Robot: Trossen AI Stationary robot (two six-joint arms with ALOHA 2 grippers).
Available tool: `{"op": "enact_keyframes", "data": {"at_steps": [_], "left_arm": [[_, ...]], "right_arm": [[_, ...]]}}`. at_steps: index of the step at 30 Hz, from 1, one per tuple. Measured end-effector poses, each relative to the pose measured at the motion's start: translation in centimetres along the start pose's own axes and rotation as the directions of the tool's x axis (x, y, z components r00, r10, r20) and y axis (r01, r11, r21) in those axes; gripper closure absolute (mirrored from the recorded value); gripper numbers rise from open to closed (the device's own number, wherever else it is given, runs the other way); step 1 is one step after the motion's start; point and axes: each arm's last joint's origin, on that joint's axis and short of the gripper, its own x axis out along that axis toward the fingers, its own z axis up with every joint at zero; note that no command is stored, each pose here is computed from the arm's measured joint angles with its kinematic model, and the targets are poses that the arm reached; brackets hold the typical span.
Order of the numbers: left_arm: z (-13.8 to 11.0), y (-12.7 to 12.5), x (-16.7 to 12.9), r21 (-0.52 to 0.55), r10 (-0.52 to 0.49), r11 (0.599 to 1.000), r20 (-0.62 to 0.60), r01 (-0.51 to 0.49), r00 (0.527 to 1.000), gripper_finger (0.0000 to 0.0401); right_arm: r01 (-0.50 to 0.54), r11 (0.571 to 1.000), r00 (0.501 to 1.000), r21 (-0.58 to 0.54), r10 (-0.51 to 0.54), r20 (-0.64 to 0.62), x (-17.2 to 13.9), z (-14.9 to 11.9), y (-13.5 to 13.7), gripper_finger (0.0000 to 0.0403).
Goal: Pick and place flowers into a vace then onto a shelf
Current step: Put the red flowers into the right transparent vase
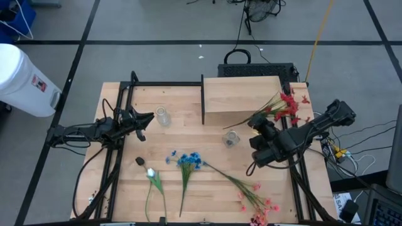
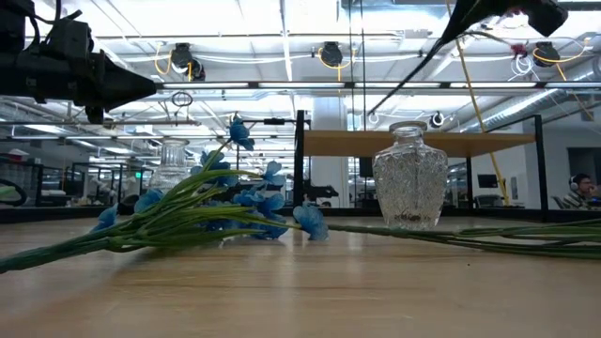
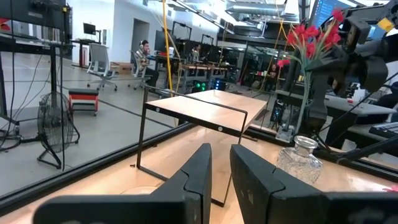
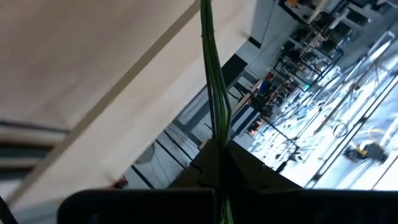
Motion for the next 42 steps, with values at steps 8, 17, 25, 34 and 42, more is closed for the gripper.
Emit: {"op": "enact_keyframes", "data": {"at_steps": [8, 17, 25, 34, 42], "left_arm": [[0.1, -0.3, 0.1, -0.053, -0.094, 0.994, -0.005, 0.093, 0.996, 0.0336], [1.1, -1.2, 0.7, -0.136, -0.253, 0.955, 0.087, 0.263, 0.964, 0.0336], [1.5, -1.9, 2.6, -0.198, -0.174, 0.963, 0.052, 0.181, 0.983, 0.0336], [7.2, -6.4, 9.7, -0.058, -0.245, 0.969, -0.129, 0.239, 0.961, 0.0322], [8.4, -9.9, 16.4, 0.068, -0.242, 0.958, -0.33, 0.279, 0.912, 0.0228]], "right_arm": [[-0.039, 0.986, 0.997, 0.164, 0.028, 0.068, -0.9, -1.1, 0.3, 0.0403], [-0.031, 0.917, 0.996, 0.397, -0.006, 0.091, -1.5, -1.4, 0.4, 0.0403], [0.011, 0.89, 0.994, 0.456, -0.059, 0.092, -1.9, -1.9, 0.5, 0.0403], [0.038, 0.926, 0.99, 0.375, -0.086, 0.112, -0.9, -0.6, -0.9, 0.0403], [0.063, 0.946, 0.986, 0.318, -0.109, 0.129, -0.5, 0.0, -1.9, 0.0403]]}}
